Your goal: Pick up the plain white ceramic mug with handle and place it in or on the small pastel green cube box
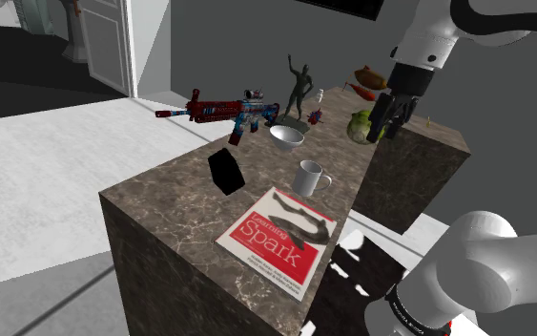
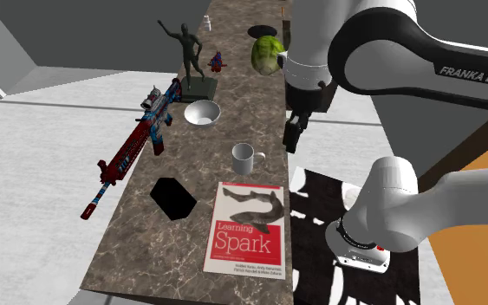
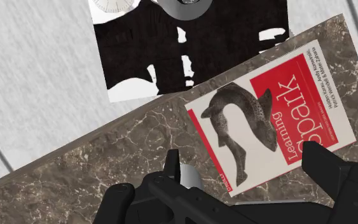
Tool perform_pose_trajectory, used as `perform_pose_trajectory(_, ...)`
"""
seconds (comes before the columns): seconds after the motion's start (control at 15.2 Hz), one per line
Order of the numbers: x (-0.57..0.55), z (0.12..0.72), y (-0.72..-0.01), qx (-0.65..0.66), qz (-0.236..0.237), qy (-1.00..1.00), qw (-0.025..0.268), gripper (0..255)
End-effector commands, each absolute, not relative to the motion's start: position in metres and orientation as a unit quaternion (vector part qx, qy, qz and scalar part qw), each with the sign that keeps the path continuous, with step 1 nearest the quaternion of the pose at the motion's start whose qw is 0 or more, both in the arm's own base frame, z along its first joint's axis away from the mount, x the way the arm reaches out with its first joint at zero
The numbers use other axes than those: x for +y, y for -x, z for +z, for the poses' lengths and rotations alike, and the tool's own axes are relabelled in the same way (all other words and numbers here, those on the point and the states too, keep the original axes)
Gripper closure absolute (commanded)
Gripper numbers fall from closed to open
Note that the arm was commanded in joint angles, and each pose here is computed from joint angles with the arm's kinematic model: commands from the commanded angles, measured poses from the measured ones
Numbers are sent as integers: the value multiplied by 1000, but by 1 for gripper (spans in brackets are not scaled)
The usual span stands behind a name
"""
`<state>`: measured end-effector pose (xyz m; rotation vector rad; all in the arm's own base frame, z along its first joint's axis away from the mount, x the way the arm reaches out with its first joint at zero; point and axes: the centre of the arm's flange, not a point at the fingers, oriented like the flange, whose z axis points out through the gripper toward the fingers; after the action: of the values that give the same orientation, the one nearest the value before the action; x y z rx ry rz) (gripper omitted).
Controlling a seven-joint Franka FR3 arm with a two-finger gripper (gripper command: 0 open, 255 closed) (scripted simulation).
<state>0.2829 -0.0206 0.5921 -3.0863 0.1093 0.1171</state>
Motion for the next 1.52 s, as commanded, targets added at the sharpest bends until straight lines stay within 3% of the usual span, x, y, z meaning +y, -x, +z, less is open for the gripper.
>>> perform_pose_trajectory(0.0,-21,592,-283,35,38,998,26,0)
perform_pose_trajectory(1.45,-33,391,-439,84,-34,996,-9,0)
